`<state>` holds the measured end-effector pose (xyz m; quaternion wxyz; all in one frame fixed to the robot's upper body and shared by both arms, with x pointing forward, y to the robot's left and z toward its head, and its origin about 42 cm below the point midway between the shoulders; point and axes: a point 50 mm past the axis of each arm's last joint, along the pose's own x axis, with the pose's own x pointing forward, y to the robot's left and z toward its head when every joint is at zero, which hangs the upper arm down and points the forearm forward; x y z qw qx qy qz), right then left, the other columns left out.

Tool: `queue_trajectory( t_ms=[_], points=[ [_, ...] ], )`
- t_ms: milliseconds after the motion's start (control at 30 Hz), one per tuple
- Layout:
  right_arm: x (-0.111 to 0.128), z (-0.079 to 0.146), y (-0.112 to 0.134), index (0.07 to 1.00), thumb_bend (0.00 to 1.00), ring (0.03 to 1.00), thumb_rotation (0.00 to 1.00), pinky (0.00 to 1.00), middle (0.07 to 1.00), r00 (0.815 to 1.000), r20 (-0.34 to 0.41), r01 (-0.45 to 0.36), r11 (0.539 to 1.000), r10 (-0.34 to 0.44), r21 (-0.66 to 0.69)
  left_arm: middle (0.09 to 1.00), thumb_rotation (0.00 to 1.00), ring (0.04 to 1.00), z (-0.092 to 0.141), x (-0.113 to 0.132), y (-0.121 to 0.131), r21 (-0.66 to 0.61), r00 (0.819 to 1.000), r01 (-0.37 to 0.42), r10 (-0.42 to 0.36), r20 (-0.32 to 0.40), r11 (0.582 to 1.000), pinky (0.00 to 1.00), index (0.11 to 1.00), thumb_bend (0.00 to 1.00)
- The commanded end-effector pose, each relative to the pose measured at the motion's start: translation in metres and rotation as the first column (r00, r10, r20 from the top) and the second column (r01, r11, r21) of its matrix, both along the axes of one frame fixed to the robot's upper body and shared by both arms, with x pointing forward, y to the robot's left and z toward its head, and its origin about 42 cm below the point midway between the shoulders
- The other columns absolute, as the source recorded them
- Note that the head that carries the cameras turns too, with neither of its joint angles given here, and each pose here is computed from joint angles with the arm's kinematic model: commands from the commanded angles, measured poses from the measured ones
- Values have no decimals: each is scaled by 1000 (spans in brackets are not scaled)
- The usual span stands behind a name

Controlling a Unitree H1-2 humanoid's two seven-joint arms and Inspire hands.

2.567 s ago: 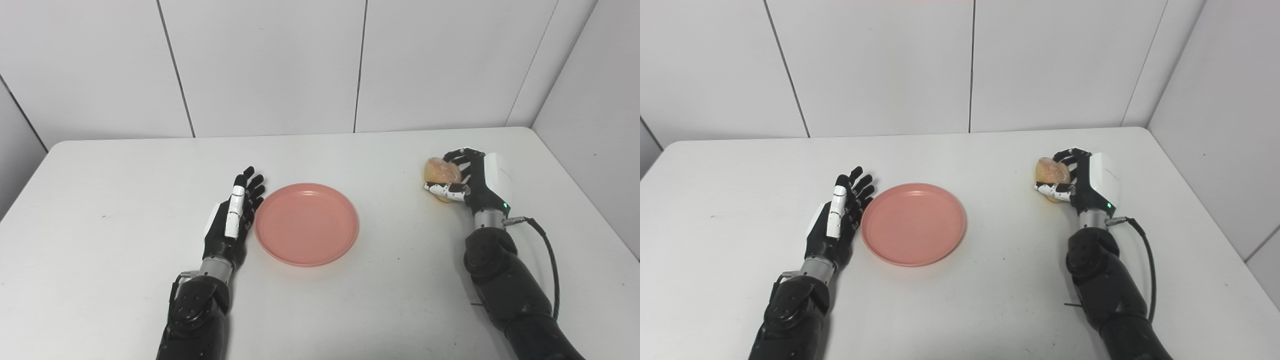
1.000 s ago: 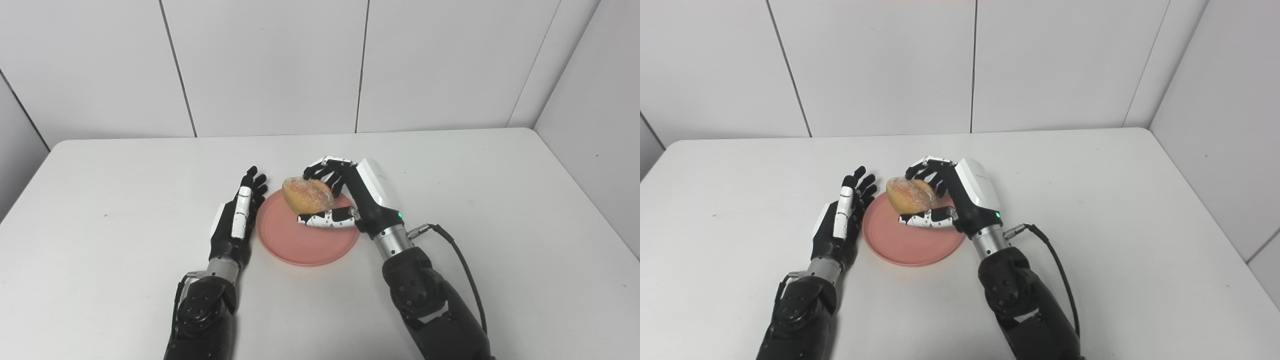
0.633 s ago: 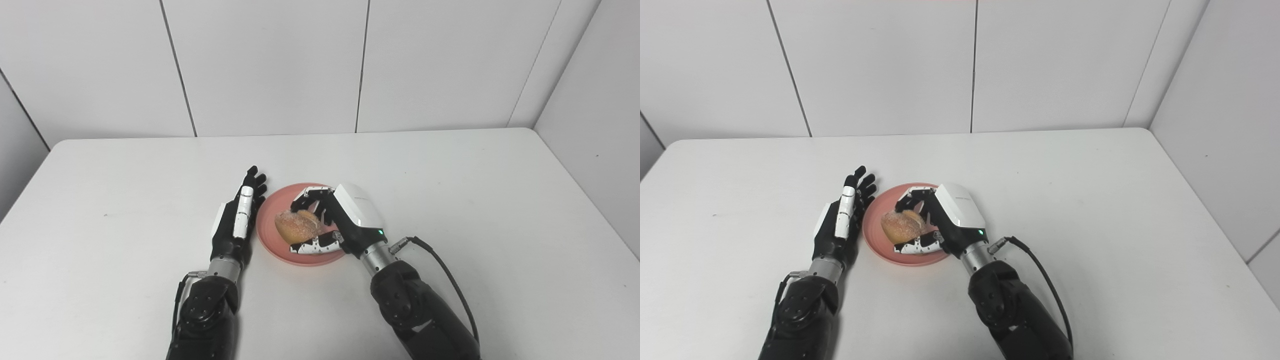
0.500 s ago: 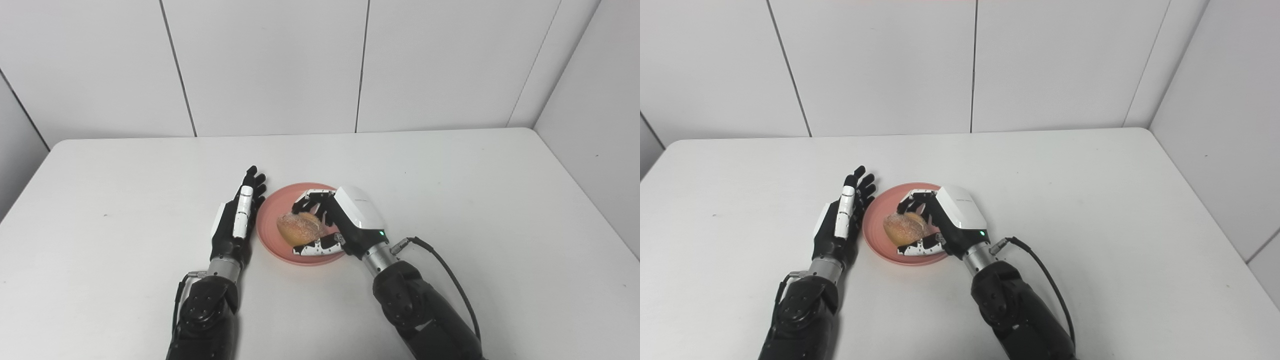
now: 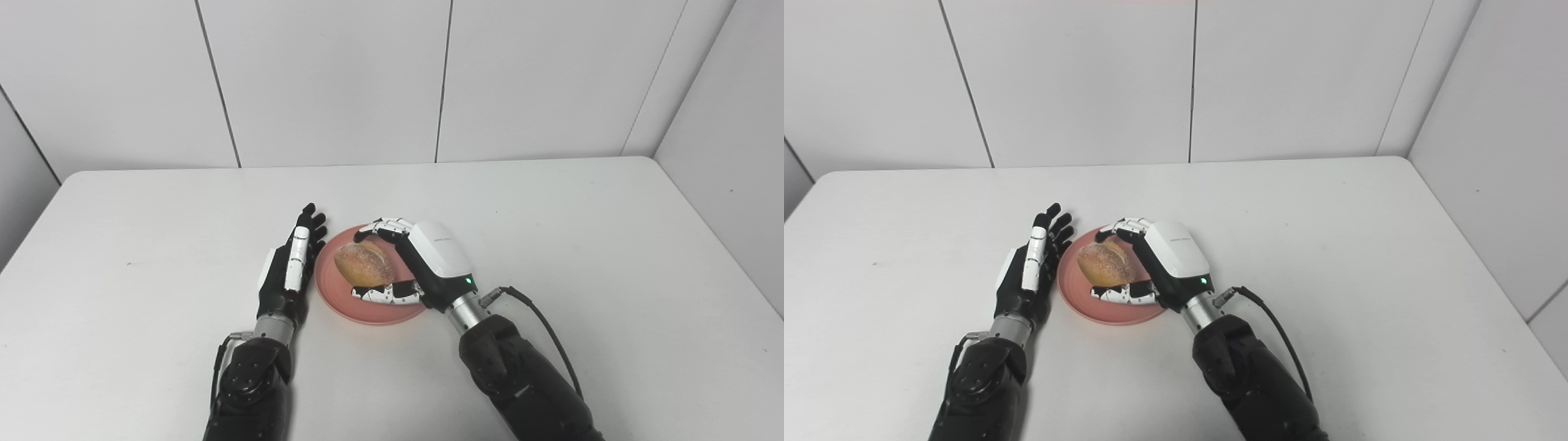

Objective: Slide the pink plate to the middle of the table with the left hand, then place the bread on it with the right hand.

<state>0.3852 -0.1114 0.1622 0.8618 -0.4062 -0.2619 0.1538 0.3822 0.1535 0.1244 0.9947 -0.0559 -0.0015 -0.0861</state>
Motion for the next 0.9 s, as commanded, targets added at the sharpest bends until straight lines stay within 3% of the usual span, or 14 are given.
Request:
queue_trajectory(
  t_ms=[0, 167, 300, 600, 700, 867],
  points=[
    [4, 28, 1, 914, 627, 908, 818, 840, 939, 995, 91, -43, 997, 37, 65, 948, 1000, 955, 13, 7, -8, -14, 999, 20, -20, 41, 1000, 951, 947, 577],
    [1, 33, -5, 935, 675, 921, 936, 889, 954, 996, 84, -52, 994, 44, 95, 952, 1000, 959, 12, 8, -7, -25, 999, 27, -25, 41, 999, 956, 954, 585],
    [-3, 35, -10, 946, 686, 923, 949, 877, 962, 997, 68, -37, 991, 28, 128, 955, 1000, 963, 11, 9, -7, -26, 999, 21, -20, 38, 999, 974, 953, 603],
    [-14, 33, -27, 1000, 614, 1000, 972, 956, 1000, 993, -116, 47, 942, -9, 331, 955, 1000, 957, 9, 12, -1, 9, 998, 10, -10, 61, 1000, 984, 963, 612],
    [-14, 27, -30, 1000, 566, 1000, 983, 992, 1000, 985, -174, 86, 904, -13, 419, 957, 1000, 957, 10, 11, 0, 25, 997, 4, -6, 76, 1000, 985, 967, 623],
    [-11, 17, -37, 1000, 587, 1000, 1000, 1000, 1000, 963, -271, 153, 854, -14, 497, 963, 1000, 961, 10, 11, 2, 56, 996, -5, 0, 92, 998, 985, 972, 617]
  ],
)
